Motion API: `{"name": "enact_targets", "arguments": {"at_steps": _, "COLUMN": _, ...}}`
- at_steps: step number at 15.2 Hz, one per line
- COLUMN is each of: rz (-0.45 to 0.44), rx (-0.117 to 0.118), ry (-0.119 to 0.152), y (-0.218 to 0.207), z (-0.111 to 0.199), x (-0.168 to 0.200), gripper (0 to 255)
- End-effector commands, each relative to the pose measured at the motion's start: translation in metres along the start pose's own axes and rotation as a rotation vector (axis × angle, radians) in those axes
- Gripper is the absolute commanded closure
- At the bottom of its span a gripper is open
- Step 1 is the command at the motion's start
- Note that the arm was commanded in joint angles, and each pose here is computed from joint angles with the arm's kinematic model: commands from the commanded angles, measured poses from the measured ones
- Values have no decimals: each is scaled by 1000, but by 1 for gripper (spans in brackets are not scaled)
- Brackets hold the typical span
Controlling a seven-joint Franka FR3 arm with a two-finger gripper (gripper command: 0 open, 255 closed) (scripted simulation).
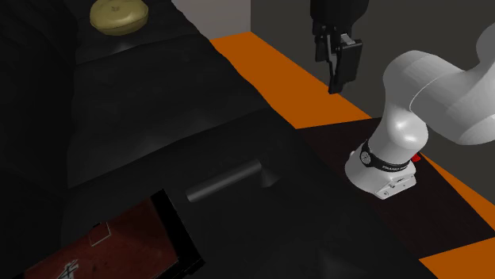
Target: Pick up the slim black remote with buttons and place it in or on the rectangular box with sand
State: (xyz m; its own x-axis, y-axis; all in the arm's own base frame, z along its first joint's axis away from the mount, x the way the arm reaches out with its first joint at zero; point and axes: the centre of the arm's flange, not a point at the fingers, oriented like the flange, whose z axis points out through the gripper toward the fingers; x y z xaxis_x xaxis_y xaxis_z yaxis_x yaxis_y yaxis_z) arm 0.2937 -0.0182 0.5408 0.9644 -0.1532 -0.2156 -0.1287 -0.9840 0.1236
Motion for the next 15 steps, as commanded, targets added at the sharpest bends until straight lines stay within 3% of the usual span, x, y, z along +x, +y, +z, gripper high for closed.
{"name": "enact_targets", "arguments": {"at_steps": 1, "rz": 0, "rx": 0, "ry": 0, "y": 0, "z": 0, "x": 0, "gripper": 0}}
{"name": "enact_targets", "arguments": {"at_steps": 15, "rz": -254, "rx": 106, "ry": 138, "y": -27, "z": 93, "x": 134, "gripper": 0}}
